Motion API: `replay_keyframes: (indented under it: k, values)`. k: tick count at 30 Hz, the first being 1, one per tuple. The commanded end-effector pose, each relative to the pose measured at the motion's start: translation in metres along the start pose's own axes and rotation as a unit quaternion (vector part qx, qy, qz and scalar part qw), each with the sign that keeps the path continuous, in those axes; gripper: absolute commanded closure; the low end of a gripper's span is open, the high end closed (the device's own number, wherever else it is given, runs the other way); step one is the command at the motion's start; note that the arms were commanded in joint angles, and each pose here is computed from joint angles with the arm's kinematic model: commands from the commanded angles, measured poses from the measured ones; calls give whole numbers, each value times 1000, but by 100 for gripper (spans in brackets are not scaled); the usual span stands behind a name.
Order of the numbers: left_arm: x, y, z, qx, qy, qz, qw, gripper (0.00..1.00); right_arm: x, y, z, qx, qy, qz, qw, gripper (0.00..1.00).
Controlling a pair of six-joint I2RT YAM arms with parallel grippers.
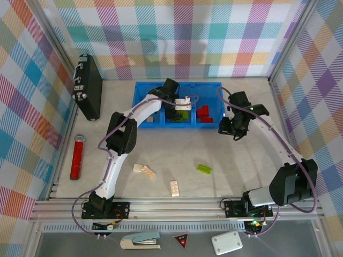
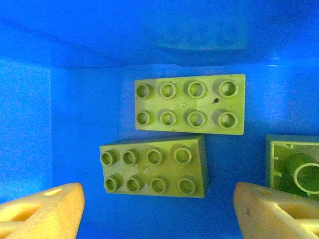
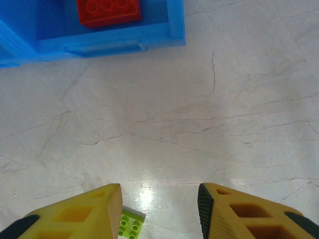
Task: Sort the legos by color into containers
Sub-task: Place the lego in the container, then rotate the lego at the bottom-center of the table.
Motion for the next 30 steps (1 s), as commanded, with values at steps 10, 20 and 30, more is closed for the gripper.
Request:
replay_keyframes:
  k: [10,20,30]
  values:
    - [-25,83,9,-24,60,-99,993,22,7,5,8,-50,7,3,999,54]
    - [-23,149,-10,-81,255,-130,955,18,36,-11,32,-60,60,50,995,54]
    - [6,209,-39,-136,425,-101,889,12,68,-43,58,-46,160,116,979,53]
Point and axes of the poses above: each hand's point on the last joint's axis, 136 mm out from that joint toward the fingers, its own y axis back along the fingers, its own z axis along the line the jaws close on, x = y × z, the point moved 10 cm from there along y, back along the fingers, and after that the axes turned 1 degree about y, right-handed, at the moved point
